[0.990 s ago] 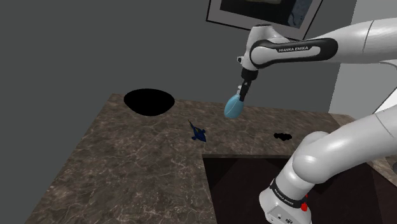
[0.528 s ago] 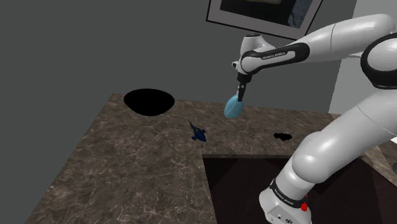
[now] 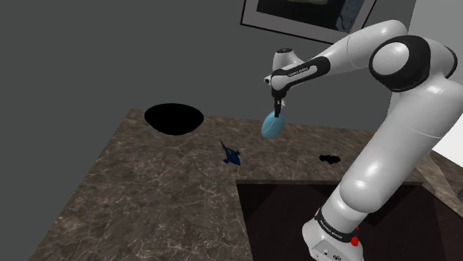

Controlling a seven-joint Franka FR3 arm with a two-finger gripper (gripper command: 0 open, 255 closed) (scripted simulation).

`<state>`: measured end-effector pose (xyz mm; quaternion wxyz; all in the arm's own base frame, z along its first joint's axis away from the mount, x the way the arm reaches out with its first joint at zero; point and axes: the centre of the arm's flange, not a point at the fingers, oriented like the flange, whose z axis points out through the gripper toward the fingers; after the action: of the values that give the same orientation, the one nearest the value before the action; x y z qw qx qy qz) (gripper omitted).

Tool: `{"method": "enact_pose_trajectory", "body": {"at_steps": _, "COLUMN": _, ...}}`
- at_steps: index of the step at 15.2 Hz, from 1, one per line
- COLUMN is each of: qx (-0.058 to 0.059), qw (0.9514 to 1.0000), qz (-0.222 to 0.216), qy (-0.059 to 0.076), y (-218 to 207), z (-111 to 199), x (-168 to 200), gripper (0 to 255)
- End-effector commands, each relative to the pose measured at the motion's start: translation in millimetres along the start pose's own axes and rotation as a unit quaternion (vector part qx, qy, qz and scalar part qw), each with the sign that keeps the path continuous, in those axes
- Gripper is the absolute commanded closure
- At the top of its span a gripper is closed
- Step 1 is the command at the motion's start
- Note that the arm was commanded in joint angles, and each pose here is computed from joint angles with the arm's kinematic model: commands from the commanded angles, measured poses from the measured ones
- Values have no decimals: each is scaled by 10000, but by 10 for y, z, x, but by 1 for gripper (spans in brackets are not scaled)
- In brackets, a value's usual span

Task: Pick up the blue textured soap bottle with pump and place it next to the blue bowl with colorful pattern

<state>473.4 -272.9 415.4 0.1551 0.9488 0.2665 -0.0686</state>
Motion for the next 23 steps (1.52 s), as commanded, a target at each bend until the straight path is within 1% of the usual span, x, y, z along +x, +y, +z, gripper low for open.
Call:
{"method": "enact_pose_trajectory", "body": {"at_steps": 1, "qx": -100, "qw": 9997, "qz": -200, "qy": -59, "y": 226, "z": 150, "x": 35, "gripper": 0}}
{"method": "enact_pose_trajectory", "body": {"at_steps": 5, "qx": -283, "qw": 9978, "qz": -574, "qy": -167, "y": 603, "z": 430, "x": 176, "gripper": 0}}
{"method": "enact_pose_trajectory", "body": {"at_steps": 6, "qx": -287, "qw": 9978, "qz": -580, "qy": -168, "y": 609, "z": 434, "x": 178, "gripper": 0}}
{"method": "enact_pose_trajectory", "body": {"at_steps": 13, "qx": -287, "qw": 9978, "qz": -580, "qy": -168, "y": 633, "z": 833, "x": 166, "gripper": 0}}
{"method": "enact_pose_trajectory", "body": {"at_steps": 21, "qx": -286, "qw": 9978, "qz": -580, "qy": -169, "y": 633, "z": 833, "x": 166, "gripper": 0}}
{"method": "enact_pose_trajectory", "body": {"at_steps": 22, "qx": -286, "qw": 9978, "qz": -580, "qy": -169, "y": 633, "z": 833, "x": 166, "gripper": 255}}
{"method": "enact_pose_trajectory", "body": {"at_steps": 23, "qx": -286, "qw": 9978, "qz": -580, "qy": -169, "y": 633, "z": 833, "x": 166, "gripper": 255}}
